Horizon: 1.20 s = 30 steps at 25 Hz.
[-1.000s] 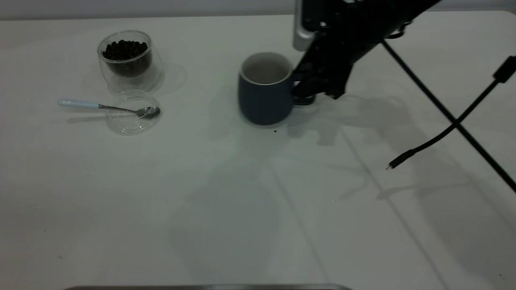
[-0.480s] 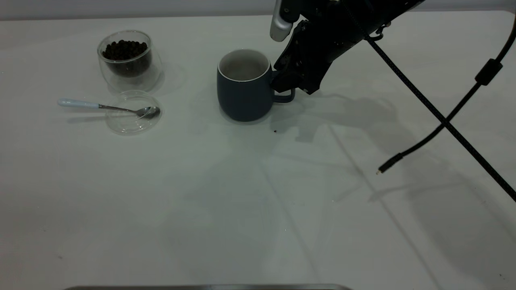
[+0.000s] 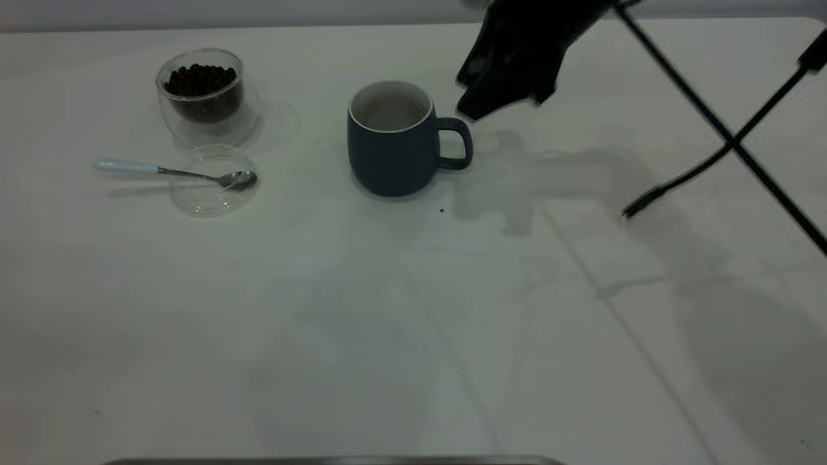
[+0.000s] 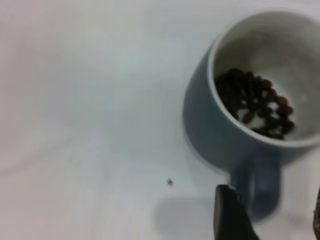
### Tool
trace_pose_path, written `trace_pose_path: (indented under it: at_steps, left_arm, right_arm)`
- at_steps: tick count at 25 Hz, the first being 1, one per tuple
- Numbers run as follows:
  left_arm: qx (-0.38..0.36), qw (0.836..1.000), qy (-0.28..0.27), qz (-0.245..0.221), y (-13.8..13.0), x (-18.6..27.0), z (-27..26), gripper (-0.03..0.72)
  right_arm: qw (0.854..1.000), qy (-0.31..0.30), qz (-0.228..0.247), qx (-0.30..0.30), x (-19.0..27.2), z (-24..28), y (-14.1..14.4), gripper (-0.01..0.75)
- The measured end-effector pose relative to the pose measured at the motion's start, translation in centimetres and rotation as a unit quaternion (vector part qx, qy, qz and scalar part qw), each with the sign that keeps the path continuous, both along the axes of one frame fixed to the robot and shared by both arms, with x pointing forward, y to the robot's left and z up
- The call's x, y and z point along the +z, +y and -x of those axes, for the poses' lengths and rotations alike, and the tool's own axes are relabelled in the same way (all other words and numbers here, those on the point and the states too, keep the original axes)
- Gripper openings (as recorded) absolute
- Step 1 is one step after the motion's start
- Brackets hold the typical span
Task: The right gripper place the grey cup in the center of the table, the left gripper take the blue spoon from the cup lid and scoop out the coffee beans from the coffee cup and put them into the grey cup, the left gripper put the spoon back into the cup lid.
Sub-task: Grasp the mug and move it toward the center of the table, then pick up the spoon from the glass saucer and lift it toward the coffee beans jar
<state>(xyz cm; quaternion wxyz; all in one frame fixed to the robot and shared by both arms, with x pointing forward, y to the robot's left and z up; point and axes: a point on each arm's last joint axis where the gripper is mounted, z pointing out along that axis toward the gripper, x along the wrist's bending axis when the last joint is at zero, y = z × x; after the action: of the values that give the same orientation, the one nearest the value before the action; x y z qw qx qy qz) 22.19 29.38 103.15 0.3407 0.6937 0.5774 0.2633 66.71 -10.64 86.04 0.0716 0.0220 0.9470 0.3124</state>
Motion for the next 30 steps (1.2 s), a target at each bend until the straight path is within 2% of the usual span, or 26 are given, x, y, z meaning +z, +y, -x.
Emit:
trace_pose_path:
  at_steps: [3,6,8,9,12,16,18,21,25,30]
  left_arm:
    - [0.000,1.000,0.000,0.000,0.0,0.0,0.0,0.445]
    - [0.000,1.000,0.000,0.000,0.0,0.0,0.0,0.445]
    - [0.000,1.000,0.000,0.000,0.0,0.0,0.0,0.445]
    - [0.000,1.000,0.000,0.000,0.0,0.0,0.0,0.445]
    - [0.000,1.000,0.000,0.000,0.0,0.0,0.0,0.445]
    - [0.000,1.000,0.000,0.000,0.0,0.0,0.0,0.445]
    - [0.000,1.000,0.000,0.000,0.0,0.0,0.0,0.445]
    - [0.000,1.000,0.000,0.000,0.0,0.0,0.0,0.445]
    - [0.000,1.000,0.000,0.000,0.0,0.0,0.0,0.445]
    - [0.000,1.000,0.000,0.000,0.0,0.0,0.0,0.445]
  right_arm:
    - [0.999,0.016,0.026,-0.042,3.7,0.0,-1.5,0.364]
    - [0.989,0.077,0.037,-0.123,8.8,1.4,-2.5,0.364]
    - [0.974,0.123,0.036,-0.188,13.0,3.0,-3.1,0.364]
    - [0.960,0.156,0.036,-0.230,14.7,3.9,-3.4,0.364]
    - [0.932,0.187,0.028,-0.310,20.3,6.8,-4.6,0.364]
    - [0.908,0.176,0.009,-0.380,26.0,10.3,-6.2,0.364]
    - [0.900,0.151,0.007,-0.408,27.9,11.7,-7.1,0.364]
    - [0.888,0.114,0.029,-0.445,29.0,14.2,-8.9,0.364]
    - [0.859,0.078,0.072,-0.501,28.2,19.1,-12.0,0.364]
    - [0.826,0.058,0.071,-0.556,25.9,25.9,-14.9,0.364]
